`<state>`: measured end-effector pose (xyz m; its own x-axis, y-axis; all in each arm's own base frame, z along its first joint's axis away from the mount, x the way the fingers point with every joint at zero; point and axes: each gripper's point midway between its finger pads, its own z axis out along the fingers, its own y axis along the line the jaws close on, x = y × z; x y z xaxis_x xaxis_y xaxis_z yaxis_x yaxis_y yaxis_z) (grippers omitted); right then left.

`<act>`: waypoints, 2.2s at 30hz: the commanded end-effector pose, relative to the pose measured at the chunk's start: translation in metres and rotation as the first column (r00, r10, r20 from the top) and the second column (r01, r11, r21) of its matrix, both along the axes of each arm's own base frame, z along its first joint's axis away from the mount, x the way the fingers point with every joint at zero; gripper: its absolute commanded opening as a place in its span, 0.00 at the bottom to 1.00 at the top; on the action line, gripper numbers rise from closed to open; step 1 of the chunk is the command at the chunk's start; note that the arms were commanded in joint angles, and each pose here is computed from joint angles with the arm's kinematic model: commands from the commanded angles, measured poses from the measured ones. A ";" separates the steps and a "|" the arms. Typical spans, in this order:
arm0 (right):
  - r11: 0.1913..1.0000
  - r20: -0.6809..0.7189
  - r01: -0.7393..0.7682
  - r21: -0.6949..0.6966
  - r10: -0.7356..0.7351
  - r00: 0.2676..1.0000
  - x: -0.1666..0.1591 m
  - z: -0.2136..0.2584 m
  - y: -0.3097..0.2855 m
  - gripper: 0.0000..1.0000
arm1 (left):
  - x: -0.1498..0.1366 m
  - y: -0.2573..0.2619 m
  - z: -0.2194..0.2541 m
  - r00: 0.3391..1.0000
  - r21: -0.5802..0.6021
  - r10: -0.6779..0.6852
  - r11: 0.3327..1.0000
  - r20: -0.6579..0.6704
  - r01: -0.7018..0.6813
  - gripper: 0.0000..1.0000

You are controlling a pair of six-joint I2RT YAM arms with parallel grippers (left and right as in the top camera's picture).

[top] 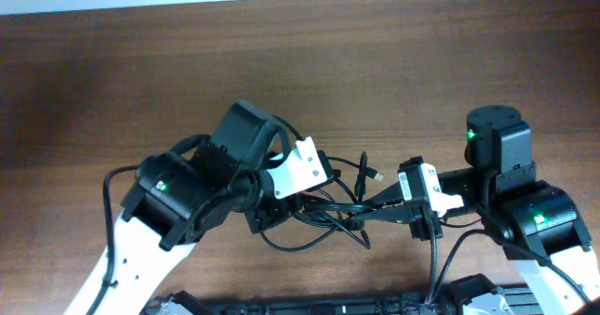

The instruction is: Untangle cables

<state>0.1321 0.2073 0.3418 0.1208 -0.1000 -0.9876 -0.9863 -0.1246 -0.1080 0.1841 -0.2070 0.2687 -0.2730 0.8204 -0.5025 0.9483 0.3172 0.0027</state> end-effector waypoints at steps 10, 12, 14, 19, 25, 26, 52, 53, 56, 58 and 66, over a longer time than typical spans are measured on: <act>0.998 0.034 -0.042 0.042 0.040 0.999 -0.007 0.010 -0.001 0.04 | 0.011 -0.002 -0.003 1.000 0.002 -0.006 1.000 0.020 0.006 0.00; 0.999 0.027 -0.034 0.036 0.033 0.999 -0.006 0.009 -0.001 0.04 | 0.030 0.007 -0.001 0.991 -0.014 0.136 0.991 0.018 -0.135 0.00; 0.999 0.027 -0.034 0.036 0.033 0.999 -0.006 0.009 -0.001 0.04 | 0.042 0.015 0.001 0.978 -0.034 0.208 0.978 0.017 -0.208 0.00; 0.999 0.029 -0.023 0.027 0.022 0.999 -0.004 0.008 0.000 0.04 | 0.084 0.041 0.013 0.883 -0.128 0.469 0.875 -0.012 -0.467 0.00; 1.000 0.025 -0.007 0.013 0.007 1.000 -0.001 0.005 0.000 0.04 | 0.121 0.063 0.030 0.688 -0.252 0.713 0.647 -0.135 -0.720 0.00; 1.000 0.001 0.000 0.005 0.000 1.000 0.001 0.003 0.000 0.04 | 0.125 0.067 0.033 0.637 -0.269 0.750 0.585 -0.178 -0.765 0.00; 0.933 -0.331 0.324 -0.156 -0.358 0.873 0.093 -0.016 0.005 0.04 | 0.113 0.089 0.014 0.232 -0.108 0.879 0.205 -0.417 -0.973 0.99; 0.913 -0.359 0.371 -0.168 -0.407 0.840 0.102 -0.015 0.003 0.04 | 0.112 0.082 0.017 0.293 -0.124 0.857 0.266 -0.424 -0.956 0.99; 0.885 -0.389 0.449 -0.127 -0.460 0.798 0.119 0.002 0.002 0.04 | 0.101 0.048 0.031 0.577 -0.236 0.694 0.530 -0.432 -0.814 0.99; 0.877 -0.414 0.472 -0.094 -0.465 0.782 0.125 0.013 0.002 0.04 | 0.096 0.036 0.039 0.668 -0.293 0.609 0.606 -0.428 -0.740 0.99; 0.812 -0.466 0.582 -0.026 -0.525 0.712 0.147 0.038 -0.005 0.04 | 0.104 0.018 0.063 0.764 -0.426 0.511 0.635 -0.394 -0.644 0.99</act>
<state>0.2769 0.2052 0.3647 -0.3588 0.0554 -0.9317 -0.8317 0.4341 0.3461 0.2874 -0.1847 0.3259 -0.7801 0.0726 -0.6214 0.4752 0.7149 -0.5130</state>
